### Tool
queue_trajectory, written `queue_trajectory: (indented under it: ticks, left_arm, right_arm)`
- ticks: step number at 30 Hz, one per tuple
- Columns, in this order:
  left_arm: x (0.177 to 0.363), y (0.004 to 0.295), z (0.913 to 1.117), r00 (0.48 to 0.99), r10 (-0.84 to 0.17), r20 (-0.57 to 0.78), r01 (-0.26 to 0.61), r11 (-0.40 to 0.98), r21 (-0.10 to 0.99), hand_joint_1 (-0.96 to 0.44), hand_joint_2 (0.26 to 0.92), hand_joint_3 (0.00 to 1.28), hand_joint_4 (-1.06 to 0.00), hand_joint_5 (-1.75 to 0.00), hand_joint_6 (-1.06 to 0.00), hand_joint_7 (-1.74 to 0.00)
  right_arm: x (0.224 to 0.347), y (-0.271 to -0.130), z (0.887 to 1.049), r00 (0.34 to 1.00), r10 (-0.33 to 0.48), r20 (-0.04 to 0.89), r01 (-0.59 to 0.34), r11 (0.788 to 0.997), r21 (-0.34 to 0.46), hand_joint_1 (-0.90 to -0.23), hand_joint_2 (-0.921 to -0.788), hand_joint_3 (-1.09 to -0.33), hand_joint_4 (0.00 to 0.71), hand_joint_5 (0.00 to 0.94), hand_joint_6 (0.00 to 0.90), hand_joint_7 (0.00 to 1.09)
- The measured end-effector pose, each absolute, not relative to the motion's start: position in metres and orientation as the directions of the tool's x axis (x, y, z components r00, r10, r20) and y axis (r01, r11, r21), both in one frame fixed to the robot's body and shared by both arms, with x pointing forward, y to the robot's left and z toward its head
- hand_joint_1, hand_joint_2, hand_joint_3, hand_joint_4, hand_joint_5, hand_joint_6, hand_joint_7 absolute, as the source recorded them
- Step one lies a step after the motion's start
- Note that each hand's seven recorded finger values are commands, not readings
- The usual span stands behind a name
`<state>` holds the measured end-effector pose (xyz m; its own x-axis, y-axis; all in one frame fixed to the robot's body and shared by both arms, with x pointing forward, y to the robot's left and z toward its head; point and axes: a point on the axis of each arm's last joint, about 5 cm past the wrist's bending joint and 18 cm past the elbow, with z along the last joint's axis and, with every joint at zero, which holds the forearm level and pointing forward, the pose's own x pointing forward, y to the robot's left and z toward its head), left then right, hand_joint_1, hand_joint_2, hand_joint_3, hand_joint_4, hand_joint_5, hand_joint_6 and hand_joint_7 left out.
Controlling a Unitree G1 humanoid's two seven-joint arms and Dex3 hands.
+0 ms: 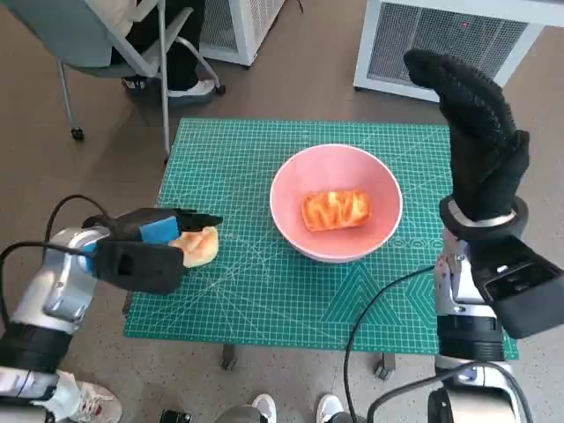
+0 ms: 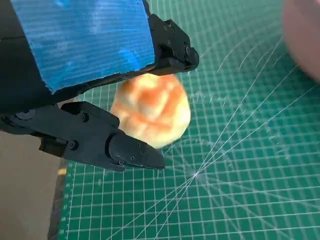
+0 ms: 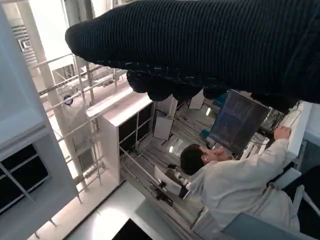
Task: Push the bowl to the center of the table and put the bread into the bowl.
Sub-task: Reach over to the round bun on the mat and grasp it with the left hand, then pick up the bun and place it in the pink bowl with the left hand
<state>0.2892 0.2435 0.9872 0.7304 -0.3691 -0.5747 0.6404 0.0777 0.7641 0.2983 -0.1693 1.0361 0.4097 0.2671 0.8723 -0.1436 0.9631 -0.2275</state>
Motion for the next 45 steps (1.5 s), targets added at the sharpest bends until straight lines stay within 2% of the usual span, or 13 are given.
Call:
queue_trajectory:
  ticks: [8,11,14,15,16,19,21,27,33,45]
  left_arm:
    - [0.293,0.242,0.987,0.729,-0.359,-0.584,0.644,0.069,0.762,0.01,0.9,0.0,-0.28,-0.01,-0.38,-0.02]
    - [0.294,0.242,0.984,0.752,-0.34,-0.565,0.619,0.07,0.782,0.11,0.914,0.08,-0.52,-0.04,-0.56,-0.07]
    - [0.295,0.244,0.976,0.797,-0.299,-0.525,0.571,0.088,0.816,0.14,0.918,0.11,-0.63,-0.06,-0.64,-0.1]
    - [0.295,0.245,0.973,0.805,-0.292,-0.516,0.561,0.094,0.823,0.09,0.919,0.13,-0.63,-0.49,-0.56,-0.53]
    - [0.295,0.245,0.971,0.813,-0.29,-0.504,0.55,0.098,0.83,0.06,0.92,0.17,-0.61,-0.79,-0.5,-0.83]
    - [0.295,0.246,0.967,0.835,-0.299,-0.462,0.509,0.101,0.855,0.02,0.921,0.17,-0.62,-1.13,-0.47,-1.12]
    - [0.295,0.247,0.965,0.843,-0.308,-0.441,0.49,0.104,0.865,0.01,0.921,0.16,-0.64,-1.19,-0.48,-1.18]
    - [0.295,0.247,0.969,0.848,-0.346,-0.4,0.464,0.123,0.877,0.01,0.921,0.13,-0.66,-1.2,-0.52,-1.25]
    - [0.295,0.246,0.982,0.857,-0.389,-0.338,0.429,0.173,0.887,0.01,0.921,0.1,-0.69,-1.17,-0.55,-1.23]
    - [0.299,0.227,1.048,0.879,-0.476,-0.031,0.167,0.246,0.955,0.0,0.918,0.04,-0.72,-1.13,-0.67,-1.11]
  right_arm:
    - [0.298,-0.169,1.036,0.409,0.27,0.872,-0.137,0.963,-0.233,-0.61,-0.921,-0.681,0.304,0.003,0.039,0.62]
    - [0.298,-0.169,1.036,0.41,0.27,0.871,-0.137,0.963,-0.234,-0.609,-0.921,-0.681,0.304,0.003,0.04,0.62]
    - [0.298,-0.169,1.036,0.411,0.27,0.871,-0.138,0.963,-0.233,-0.608,-0.921,-0.681,0.304,0.003,0.04,0.62]
    - [0.298,-0.169,1.036,0.412,0.269,0.87,-0.137,0.963,-0.233,-0.608,-0.921,-0.681,0.304,0.003,0.04,0.62]
    - [0.298,-0.169,1.036,0.413,0.269,0.87,-0.137,0.963,-0.232,-0.608,-0.921,-0.681,0.304,0.003,0.04,0.62]
    - [0.299,-0.169,1.035,0.413,0.269,0.87,-0.138,0.963,-0.232,-0.608,-0.921,-0.681,0.305,0.003,0.04,0.62]
    - [0.299,-0.169,1.035,0.413,0.269,0.87,-0.138,0.963,-0.232,-0.608,-0.921,-0.681,0.305,0.003,0.04,0.62]
    - [0.299,-0.169,1.035,0.413,0.268,0.87,-0.139,0.963,-0.231,-0.606,-0.921,-0.681,0.305,0.002,0.04,0.62]
    - [0.299,-0.169,1.035,0.414,0.267,0.87,-0.14,0.963,-0.229,-0.606,-0.921,-0.681,0.305,0.002,0.041,0.62]
    - [0.299,-0.167,1.034,0.416,0.267,0.869,-0.146,0.963,-0.226,-0.606,-0.921,-0.681,0.305,0.002,0.041,0.62]
